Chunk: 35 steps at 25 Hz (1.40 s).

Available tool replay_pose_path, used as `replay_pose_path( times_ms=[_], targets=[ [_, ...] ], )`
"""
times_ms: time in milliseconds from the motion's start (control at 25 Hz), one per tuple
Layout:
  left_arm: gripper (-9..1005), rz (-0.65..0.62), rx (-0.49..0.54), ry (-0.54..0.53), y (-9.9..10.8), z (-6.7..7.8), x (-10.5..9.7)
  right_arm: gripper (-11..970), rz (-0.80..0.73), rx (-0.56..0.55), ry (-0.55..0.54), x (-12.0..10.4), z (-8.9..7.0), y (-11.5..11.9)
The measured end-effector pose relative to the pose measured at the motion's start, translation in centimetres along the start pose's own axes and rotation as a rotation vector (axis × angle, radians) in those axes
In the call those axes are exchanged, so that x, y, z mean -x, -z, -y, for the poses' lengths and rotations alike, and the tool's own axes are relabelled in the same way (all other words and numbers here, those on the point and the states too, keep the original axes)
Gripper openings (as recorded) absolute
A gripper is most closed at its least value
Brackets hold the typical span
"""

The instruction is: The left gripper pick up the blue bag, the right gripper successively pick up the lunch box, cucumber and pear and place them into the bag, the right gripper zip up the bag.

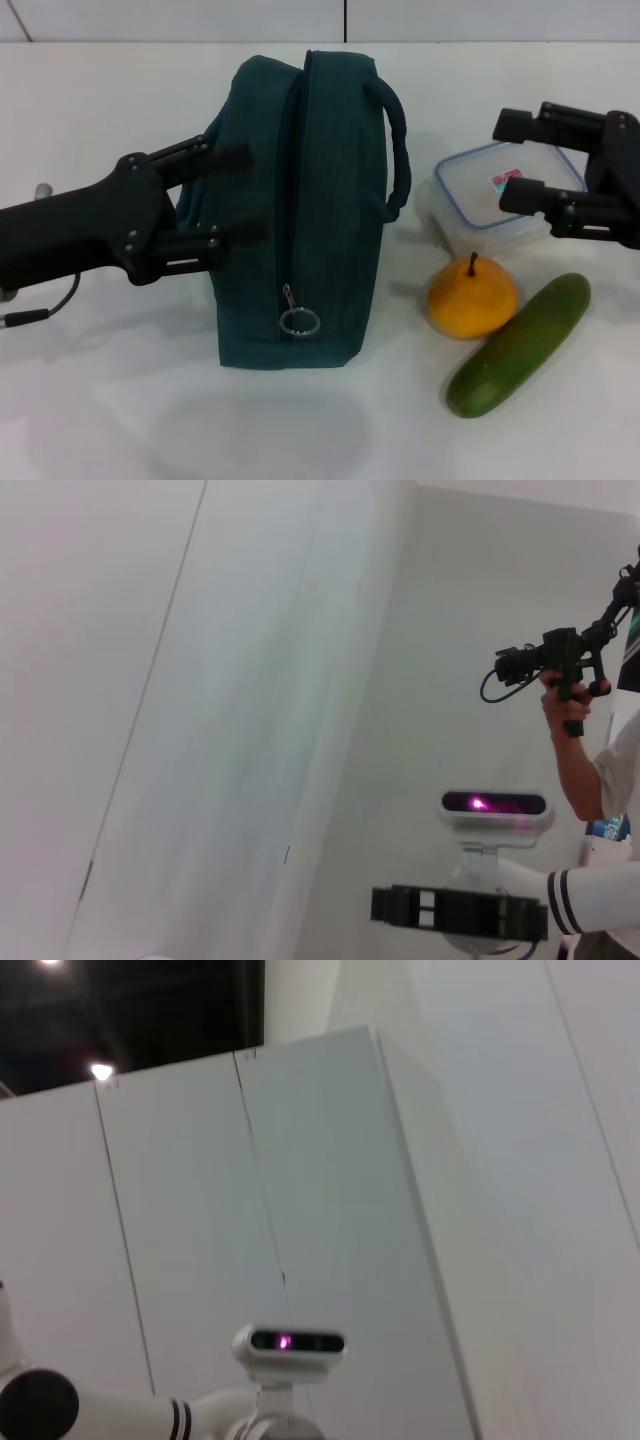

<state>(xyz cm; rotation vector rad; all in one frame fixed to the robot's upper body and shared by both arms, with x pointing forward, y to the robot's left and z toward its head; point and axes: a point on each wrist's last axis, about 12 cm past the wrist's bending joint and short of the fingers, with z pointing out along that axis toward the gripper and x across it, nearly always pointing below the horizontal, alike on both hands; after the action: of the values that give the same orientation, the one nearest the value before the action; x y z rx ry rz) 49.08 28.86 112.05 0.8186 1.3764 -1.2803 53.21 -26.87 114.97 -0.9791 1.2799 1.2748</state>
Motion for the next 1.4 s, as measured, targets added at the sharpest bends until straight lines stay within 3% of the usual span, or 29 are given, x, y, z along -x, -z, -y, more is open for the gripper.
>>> replay_pose_path(
  times_ms=[640,840,1120,1240,1400],
  targets=[
    [884,0.000,0.008,0.003,-0.1,-0.3,0.1,740,-0.070,-0.026,-0.013,-0.3,0.7,-0.1],
    [883,-0.007,0.003,0.068,-0.3,-0.5,0.6,740,-0.071,-0.023,-0.013,-0.4,0.7,-0.2],
    [882,-0.120,0.044,0.238,0.3,-2.6,5.5,740,-0.071,-0.030,-0.016,-0.6,0.5,0.1],
    [881,-0.198,0.132,0.291,0.4,-3.8,8.2,740,-0.073,-0.033,-0.020,-0.8,0.5,0.2],
    [880,-0.353,0.254,0.442,-0.2,-5.6,9.9,740,-0.074,-0.038,-0.017,-1.0,0.3,0.4]
  ],
)
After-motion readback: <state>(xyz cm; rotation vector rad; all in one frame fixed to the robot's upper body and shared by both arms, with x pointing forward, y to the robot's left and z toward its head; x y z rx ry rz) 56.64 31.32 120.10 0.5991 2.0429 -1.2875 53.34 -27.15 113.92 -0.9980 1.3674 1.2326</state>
